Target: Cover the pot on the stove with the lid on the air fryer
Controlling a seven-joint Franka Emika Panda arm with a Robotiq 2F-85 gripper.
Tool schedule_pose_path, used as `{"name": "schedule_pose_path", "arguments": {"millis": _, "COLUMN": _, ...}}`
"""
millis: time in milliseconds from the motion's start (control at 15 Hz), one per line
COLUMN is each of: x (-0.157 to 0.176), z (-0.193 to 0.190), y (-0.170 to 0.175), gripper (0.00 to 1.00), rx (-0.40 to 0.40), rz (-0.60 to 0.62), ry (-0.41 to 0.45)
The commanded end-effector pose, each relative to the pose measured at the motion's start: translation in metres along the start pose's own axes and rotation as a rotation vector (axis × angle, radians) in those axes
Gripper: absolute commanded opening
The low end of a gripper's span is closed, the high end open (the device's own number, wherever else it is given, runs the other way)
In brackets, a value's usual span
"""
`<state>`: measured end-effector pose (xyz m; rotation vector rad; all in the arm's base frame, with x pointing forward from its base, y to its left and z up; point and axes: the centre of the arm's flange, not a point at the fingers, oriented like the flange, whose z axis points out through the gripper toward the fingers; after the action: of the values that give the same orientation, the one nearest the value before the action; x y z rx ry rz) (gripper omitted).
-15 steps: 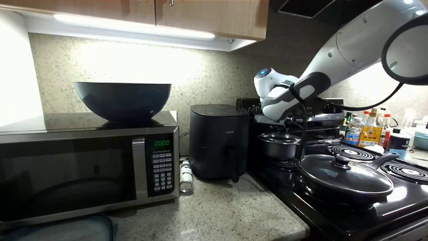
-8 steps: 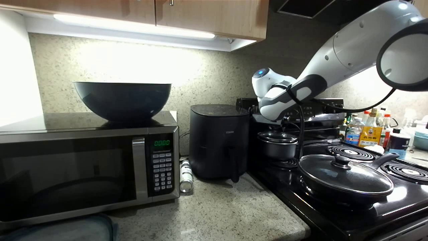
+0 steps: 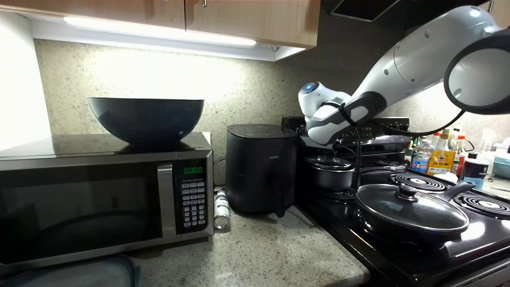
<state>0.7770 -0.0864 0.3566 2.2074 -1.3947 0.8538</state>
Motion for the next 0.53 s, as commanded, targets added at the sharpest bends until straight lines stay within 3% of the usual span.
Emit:
{"name": "schedule_pose_path", "arguments": {"millis": 0, "x": 0.0062, "z": 0.0012, "y": -0.0016, "gripper": 0.23, "rx": 0.016, "rz": -0.01, "ry": -0.012}}
{"name": "schedule_pose_path", "arguments": {"millis": 467, "x": 0.0, "z": 0.0011, "y": 0.0073, "gripper": 0.23, "rx": 0.009, "rz": -0.015, "ry": -0.043}}
